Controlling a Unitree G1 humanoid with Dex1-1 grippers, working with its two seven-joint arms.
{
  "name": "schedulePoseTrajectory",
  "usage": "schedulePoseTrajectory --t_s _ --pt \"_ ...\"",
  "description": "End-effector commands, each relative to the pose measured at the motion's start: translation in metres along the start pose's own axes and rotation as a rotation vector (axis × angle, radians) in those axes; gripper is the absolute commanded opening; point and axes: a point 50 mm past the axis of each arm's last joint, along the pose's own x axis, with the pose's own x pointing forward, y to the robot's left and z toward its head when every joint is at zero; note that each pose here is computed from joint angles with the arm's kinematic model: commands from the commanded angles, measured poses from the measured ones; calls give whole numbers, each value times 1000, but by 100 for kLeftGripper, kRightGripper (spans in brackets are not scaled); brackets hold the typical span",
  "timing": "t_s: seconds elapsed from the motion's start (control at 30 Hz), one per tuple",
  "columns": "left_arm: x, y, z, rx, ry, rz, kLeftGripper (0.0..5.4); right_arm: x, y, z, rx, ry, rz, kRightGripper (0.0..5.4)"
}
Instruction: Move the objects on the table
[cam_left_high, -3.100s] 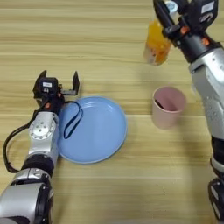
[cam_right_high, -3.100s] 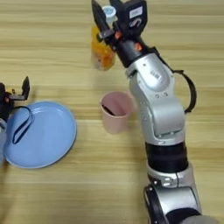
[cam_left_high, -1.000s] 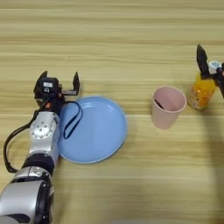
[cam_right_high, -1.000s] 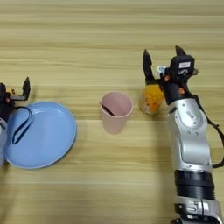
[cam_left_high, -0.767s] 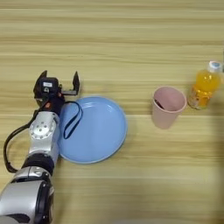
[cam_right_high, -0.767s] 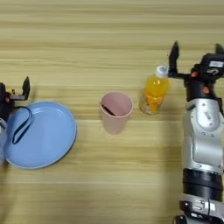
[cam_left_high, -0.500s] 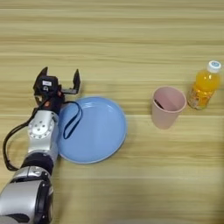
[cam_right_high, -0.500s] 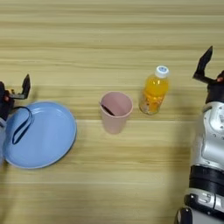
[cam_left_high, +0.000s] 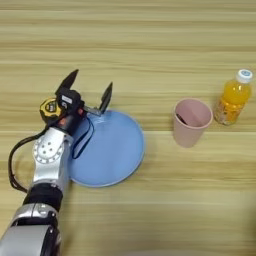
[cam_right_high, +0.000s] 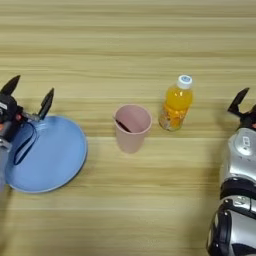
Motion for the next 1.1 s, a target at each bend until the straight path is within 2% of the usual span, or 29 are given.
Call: schedulePoseTrajectory --t_s 0.03,0.2,0.33,0.47,0.57,0.77,0.9,1.1 --pt "-10 -14 4 -19 7 -167 540 5 6 7 17 -32 -4 539" --pt "-19 -31 10 -44 11 -335 540 5 7 6 17 -34 -9 539" --pt "-25 -45 7 -50 44 -437 540 3 13 4 4 -38 23 539" --pt "-29 -59 1 -71 73 -506 540 0 29 1 -23 -18 137 539" --pt "-28 -68 -1 -89 83 -534 540 -4 37 -4 -40 5 191 539" --pt "-23 -81 -6 -94 130 -553 540 -6 41 -7 -48 12 218 539" --pt "-18 -93 -2 -123 129 -576 540 -6 42 -6 -45 9 214 539" --pt "-8 -102 7 -122 128 -592 540 -7 44 -7 -39 8 217 539"
